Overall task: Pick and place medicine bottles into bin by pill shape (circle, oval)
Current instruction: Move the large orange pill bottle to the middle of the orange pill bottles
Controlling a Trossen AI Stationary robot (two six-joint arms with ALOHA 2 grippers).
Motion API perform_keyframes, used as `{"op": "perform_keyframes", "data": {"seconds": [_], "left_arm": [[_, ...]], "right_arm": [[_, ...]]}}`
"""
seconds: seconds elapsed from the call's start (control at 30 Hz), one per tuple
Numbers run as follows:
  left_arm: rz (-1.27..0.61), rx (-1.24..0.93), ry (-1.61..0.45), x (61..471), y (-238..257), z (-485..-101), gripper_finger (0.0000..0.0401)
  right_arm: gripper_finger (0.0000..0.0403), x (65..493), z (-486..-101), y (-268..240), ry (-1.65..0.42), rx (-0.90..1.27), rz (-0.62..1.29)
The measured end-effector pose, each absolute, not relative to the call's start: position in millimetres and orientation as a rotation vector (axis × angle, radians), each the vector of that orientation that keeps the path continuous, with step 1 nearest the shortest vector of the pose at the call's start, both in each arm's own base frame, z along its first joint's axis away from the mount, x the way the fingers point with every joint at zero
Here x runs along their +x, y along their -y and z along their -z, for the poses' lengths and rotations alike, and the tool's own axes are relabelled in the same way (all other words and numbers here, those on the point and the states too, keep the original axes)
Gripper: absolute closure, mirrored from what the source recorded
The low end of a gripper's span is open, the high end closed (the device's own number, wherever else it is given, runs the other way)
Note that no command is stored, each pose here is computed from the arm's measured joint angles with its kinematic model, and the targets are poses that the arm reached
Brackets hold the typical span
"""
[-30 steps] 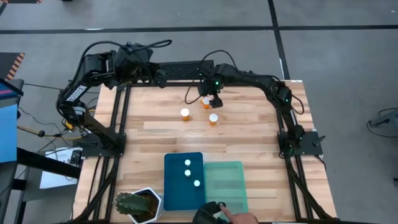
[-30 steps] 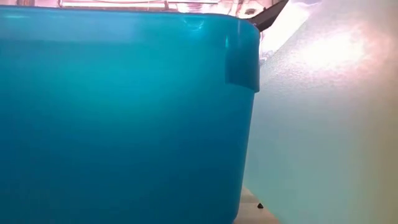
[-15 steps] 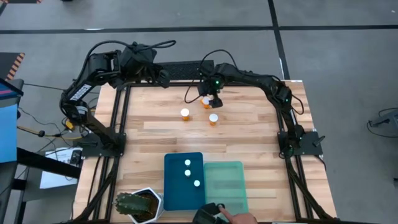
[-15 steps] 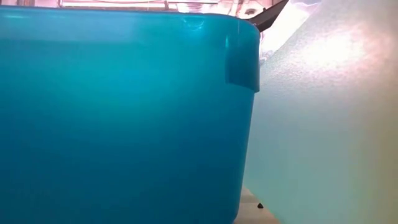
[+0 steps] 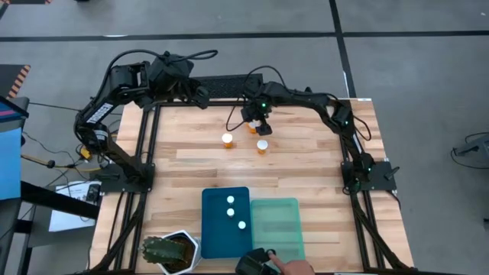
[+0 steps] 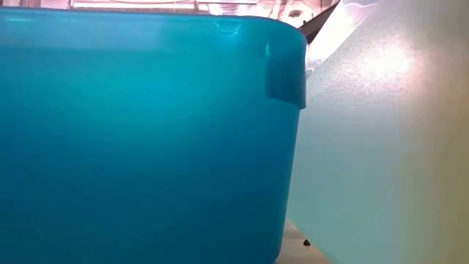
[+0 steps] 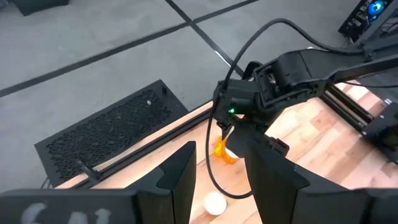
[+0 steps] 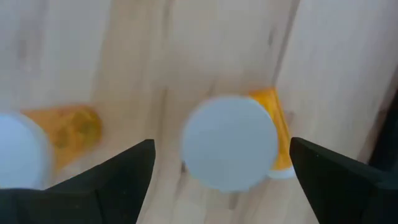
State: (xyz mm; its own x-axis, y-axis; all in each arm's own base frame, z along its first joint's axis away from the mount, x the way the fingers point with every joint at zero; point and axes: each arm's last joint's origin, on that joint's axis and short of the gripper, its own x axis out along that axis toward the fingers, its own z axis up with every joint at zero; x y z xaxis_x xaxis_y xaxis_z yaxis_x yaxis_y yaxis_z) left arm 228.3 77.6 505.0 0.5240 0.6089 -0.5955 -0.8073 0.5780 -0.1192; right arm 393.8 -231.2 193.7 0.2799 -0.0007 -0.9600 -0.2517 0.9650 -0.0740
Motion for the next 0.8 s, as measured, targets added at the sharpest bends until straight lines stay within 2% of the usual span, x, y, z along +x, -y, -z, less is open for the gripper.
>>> {"op": "perform_keyframes", "data": {"seconds": [0.17, 0.47, 0.8], "left_arm": [[-0.866, -0.414, -0.539, 228.5, -77.4, -504.9, 0.0273], [-0.866, -0.413, -0.539, 228.3, -77.4, -505.0, 0.0273], [-0.864, -0.406, -0.543, 228.3, -77.4, -505.0, 0.0273]], "right_arm": [[0.0044, 395.0, -196.1, 231.5, -1.262, -0.231, -0.168], [0.0147, 393.9, -195.9, 233.3, -1.272, -0.243, -0.161], [0.0218, 394.5, -196.5, 227.3, -1.290, -0.265, -0.193]]}}
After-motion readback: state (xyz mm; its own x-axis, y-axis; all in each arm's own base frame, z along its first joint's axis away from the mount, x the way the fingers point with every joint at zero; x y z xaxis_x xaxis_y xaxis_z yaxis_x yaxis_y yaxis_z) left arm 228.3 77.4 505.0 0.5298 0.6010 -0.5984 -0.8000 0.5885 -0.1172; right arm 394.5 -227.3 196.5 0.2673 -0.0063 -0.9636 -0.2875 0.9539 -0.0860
